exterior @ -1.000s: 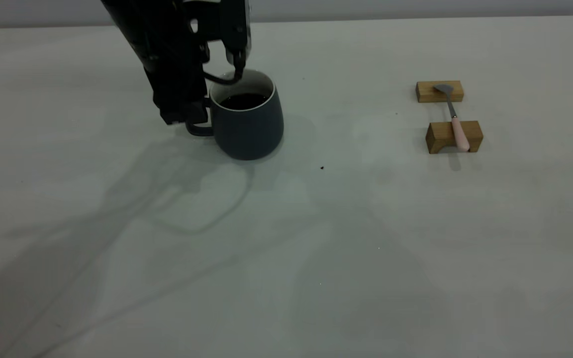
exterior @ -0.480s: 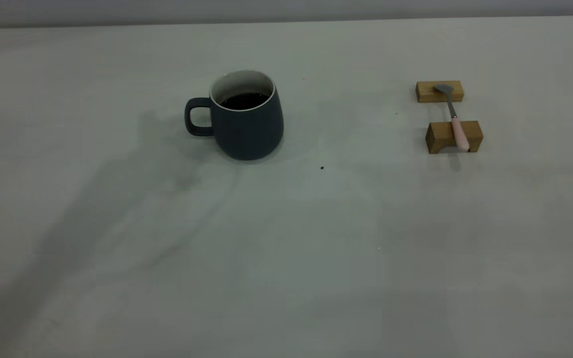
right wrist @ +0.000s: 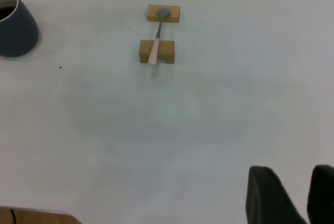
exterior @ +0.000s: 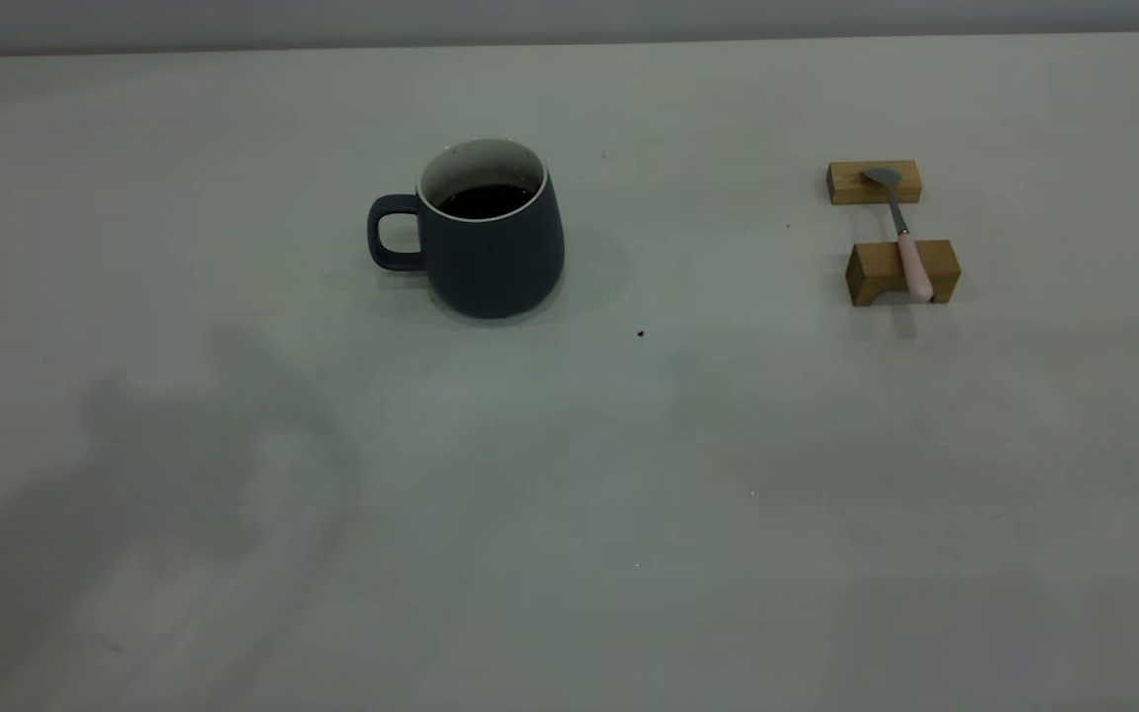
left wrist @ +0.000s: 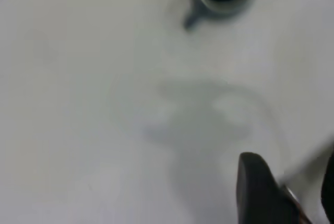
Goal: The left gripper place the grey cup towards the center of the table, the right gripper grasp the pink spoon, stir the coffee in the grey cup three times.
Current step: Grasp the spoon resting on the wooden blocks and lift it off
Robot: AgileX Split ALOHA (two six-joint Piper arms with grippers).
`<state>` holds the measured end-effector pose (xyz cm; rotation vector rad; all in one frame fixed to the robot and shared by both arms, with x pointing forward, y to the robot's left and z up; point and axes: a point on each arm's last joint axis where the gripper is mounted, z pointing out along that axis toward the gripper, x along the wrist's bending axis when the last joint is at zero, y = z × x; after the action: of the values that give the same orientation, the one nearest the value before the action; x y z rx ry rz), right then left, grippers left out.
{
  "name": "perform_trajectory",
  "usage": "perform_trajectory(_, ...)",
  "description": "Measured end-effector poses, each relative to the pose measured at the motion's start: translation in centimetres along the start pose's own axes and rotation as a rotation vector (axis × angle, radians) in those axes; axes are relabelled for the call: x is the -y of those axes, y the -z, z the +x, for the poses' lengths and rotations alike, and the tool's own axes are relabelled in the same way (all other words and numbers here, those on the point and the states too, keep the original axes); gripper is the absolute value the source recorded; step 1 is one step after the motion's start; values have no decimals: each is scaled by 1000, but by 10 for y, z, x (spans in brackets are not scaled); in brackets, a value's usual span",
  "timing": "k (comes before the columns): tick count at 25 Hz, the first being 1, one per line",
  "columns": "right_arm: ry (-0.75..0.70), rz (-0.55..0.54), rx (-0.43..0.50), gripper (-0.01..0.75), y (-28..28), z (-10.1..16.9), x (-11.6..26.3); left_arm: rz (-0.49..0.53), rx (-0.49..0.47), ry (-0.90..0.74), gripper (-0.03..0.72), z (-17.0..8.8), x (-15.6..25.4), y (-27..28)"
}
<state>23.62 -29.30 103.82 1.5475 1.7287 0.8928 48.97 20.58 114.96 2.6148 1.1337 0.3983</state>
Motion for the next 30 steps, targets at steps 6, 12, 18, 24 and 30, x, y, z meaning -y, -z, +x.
perform_trajectory(6,0,0,0,237,0,0,0,-69,-20,205,316,-13,32,30)
perform_trajectory(12,0,0,0,237,0,0,0,-148,-27,369,300,-42,110,52)
perform_trajectory(18,0,0,0,237,0,0,0,-252,-138,570,300,-71,200,49)
perform_trajectory(24,0,0,0,237,0,0,0,-363,-241,648,300,-107,250,26)
perform_trajectory(30,0,0,0,237,0,0,0,-455,-309,626,300,-124,274,9)
